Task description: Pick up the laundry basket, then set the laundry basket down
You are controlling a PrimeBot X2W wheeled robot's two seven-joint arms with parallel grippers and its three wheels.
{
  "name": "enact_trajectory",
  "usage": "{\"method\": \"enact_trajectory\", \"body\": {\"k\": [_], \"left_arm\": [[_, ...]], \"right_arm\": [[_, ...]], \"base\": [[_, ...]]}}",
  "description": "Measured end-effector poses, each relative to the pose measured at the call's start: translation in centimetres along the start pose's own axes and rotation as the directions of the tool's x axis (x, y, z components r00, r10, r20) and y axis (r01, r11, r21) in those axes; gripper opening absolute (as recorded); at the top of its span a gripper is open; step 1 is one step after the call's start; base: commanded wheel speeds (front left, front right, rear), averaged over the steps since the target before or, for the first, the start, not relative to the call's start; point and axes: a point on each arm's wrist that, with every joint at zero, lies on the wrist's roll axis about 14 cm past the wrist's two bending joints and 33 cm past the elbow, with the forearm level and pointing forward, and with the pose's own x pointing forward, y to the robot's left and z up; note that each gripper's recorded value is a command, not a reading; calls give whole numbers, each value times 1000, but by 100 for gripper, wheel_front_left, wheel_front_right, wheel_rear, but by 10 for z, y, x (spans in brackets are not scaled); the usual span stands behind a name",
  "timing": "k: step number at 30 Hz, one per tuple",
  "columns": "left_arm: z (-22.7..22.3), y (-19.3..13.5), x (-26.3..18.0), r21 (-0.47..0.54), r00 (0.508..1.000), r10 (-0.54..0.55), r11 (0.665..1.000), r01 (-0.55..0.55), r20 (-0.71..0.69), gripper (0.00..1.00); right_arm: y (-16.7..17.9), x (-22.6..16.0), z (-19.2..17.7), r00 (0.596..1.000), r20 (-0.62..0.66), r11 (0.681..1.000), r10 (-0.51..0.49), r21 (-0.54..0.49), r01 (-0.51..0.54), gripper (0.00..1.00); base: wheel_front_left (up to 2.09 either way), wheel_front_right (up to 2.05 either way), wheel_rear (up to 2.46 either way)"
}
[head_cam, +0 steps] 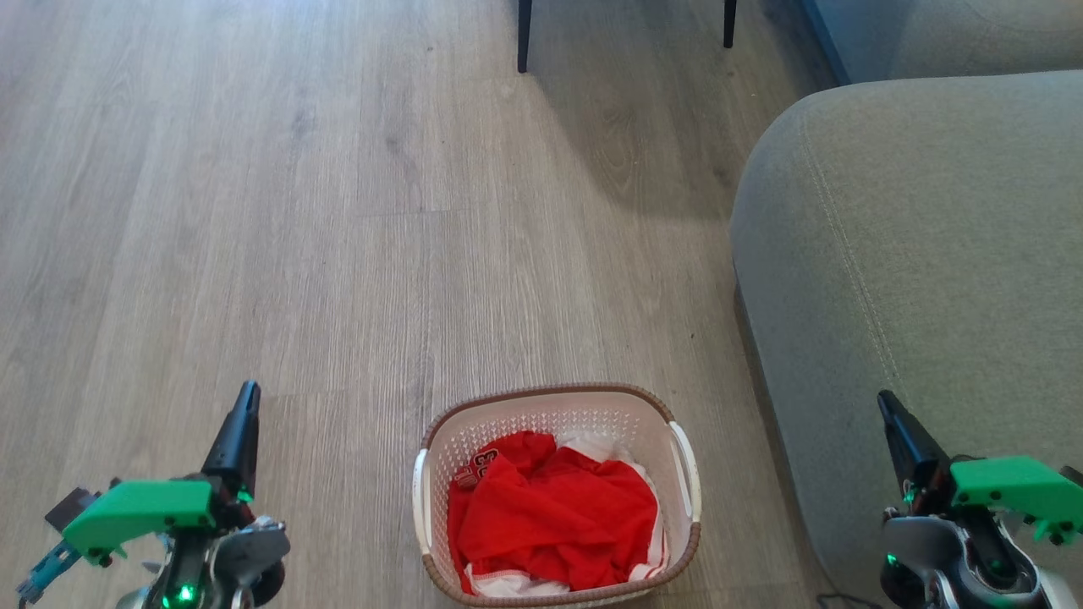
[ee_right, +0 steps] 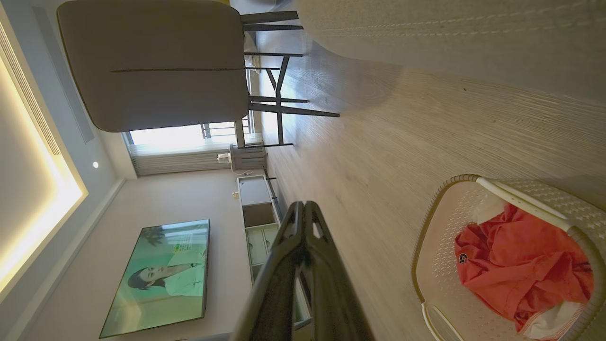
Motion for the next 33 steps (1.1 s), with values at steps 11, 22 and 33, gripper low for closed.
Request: {"method": "enact_trajectory", "body": {"k": [11,22,33], "left_arm": [[0,0,0,-1,1000,0,1000,0,1,0],[0,0,0,-2,1000,-1,1000,1,-4,0],[0,0,0,-3,1000,-1,1000,1,-3,0]], "right_arm": [[0,0,0,1000,0,1000,1,0,-1,0],[1,0,2,1000,2,1000,1,1,-1,0],[1,0,2,1000,1,1000,2,1,-2,0]], "base": [[0,0,0],[0,0,0],[0,0,0]]}}
